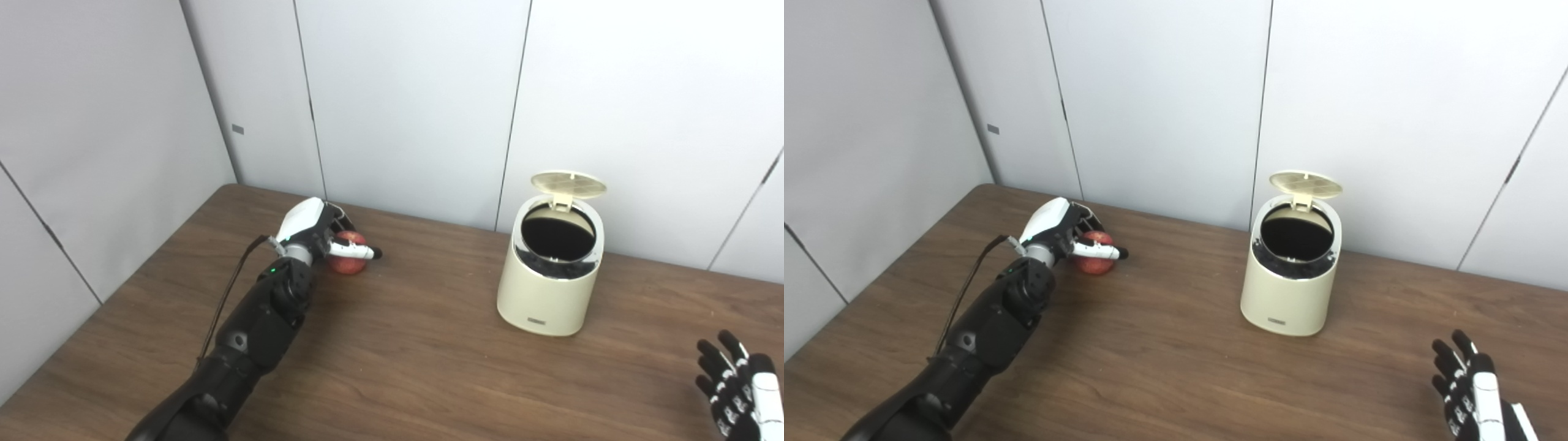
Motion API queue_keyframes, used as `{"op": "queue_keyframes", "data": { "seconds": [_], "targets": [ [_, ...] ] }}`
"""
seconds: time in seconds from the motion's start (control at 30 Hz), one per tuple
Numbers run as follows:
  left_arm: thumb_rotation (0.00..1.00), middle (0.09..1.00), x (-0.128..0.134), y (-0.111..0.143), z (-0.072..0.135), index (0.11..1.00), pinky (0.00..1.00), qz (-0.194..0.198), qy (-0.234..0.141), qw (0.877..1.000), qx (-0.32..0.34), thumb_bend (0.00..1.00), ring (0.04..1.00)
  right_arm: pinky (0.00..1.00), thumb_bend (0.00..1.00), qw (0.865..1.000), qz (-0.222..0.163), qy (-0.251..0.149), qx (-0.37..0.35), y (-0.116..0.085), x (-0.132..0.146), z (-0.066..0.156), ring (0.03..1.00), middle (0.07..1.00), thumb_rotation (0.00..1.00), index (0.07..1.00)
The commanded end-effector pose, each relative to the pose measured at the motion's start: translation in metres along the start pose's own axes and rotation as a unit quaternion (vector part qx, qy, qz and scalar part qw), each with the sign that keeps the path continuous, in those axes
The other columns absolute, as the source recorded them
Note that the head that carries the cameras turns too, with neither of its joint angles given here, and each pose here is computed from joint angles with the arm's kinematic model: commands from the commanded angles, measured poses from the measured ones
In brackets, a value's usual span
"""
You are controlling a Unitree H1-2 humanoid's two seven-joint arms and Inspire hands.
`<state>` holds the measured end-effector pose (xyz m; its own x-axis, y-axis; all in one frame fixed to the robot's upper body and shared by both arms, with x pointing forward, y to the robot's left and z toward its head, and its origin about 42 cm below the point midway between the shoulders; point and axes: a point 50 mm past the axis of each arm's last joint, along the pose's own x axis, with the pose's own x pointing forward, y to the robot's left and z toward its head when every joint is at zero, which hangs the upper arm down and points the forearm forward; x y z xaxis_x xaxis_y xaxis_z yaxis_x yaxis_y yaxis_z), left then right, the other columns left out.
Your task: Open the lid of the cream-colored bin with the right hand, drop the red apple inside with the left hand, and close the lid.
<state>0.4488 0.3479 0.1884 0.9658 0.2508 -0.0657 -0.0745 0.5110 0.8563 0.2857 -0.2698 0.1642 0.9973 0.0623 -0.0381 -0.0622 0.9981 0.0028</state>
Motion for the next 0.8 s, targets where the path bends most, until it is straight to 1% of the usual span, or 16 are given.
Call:
{"op": "queue_keyframes", "data": {
  "seconds": [0.0,0.1,0.2,0.23,0.37,0.43,0.5,0.53,0.57,0.67,0.77],
  "targets": [
    [0.0,0.5,0.006,0.033,0.012,0.46,0.42,0.055,-0.022,0.998,0.003,0.48,0.429,0.97,0.42,0.999,0.009,-0.045,-0.009,0.001,0.005,0.017,0.97,0.929,1.0,0.978],
    [0.0,0.497,0.003,0.036,0.015,0.46,0.41,0.07,-0.032,0.997,-0.009,0.48,0.43,0.97,0.41,0.999,0.01,-0.045,-0.007,0.002,0.006,0.017,0.969,0.929,1.0,0.974],
    [0.0,0.503,-0.002,0.038,0.019,0.461,0.38,0.089,-0.045,0.995,-0.015,0.48,0.438,0.97,0.4,0.999,0.011,-0.046,-0.007,0.002,0.006,0.016,0.965,0.927,1.0,0.974],
    [0.0,0.5,-0.005,0.04,0.022,0.463,0.38,0.099,-0.055,0.993,-0.025,0.48,0.44,0.97,0.4,0.999,0.011,-0.044,-0.005,0.002,0.006,0.016,0.964,0.925,1.0,0.973],
    [0.0,0.494,-0.019,0.045,0.037,0.486,0.43,0.122,-0.084,0.987,-0.066,0.48,0.436,0.97,0.42,0.999,0.014,-0.044,-0.004,0.004,0.006,0.015,0.962,0.92,1.0,0.971],
    [0.0,0.492,-0.026,0.047,0.042,0.488,0.43,0.128,-0.098,0.984,-0.08,0.48,0.437,0.97,0.42,0.999,0.015,-0.045,-0.004,0.004,0.006,0.014,0.964,0.921,1.0,0.97],
    [0.0,0.487,-0.036,0.05,0.056,0.479,0.41,0.147,-0.129,0.975,-0.101,0.48,0.44,0.95,0.44,0.999,0.009,-0.044,-0.009,0.006,0.006,0.012,0.954,0.911,1.0,0.959],
    [0.0,0.484,-0.039,0.052,0.06,0.478,0.4,0.153,-0.138,0.973,-0.109,0.48,0.439,0.94,0.45,0.999,0.007,-0.044,-0.011,0.006,0.006,0.011,0.948,0.906,1.0,0.955],
    [0.0,0.482,-0.041,0.052,0.062,0.477,0.39,0.156,-0.142,0.971,-0.113,0.48,0.438,0.93,0.46,0.999,0.005,-0.044,-0.013,0.006,0.006,0.011,0.944,0.902,1.0,0.952],
    [0.0,0.476,-0.053,0.058,0.083,0.483,0.36,0.166,-0.176,0.962,-0.123,0.48,0.437,0.92,0.46,0.999,0.005,-0.047,-0.018,0.01,0.006,0.01,0.951,0.918,1.0,0.953],
    [0.0,0.477,-0.063,0.058,0.098,0.48,0.37,0.172,-0.205,0.955,-0.127,0.48,0.438,0.92,0.46,0.998,0.001,-0.052,-0.019,0.011,0.007,0.011,0.962,0.936,1.0,0.943]
  ]
}}
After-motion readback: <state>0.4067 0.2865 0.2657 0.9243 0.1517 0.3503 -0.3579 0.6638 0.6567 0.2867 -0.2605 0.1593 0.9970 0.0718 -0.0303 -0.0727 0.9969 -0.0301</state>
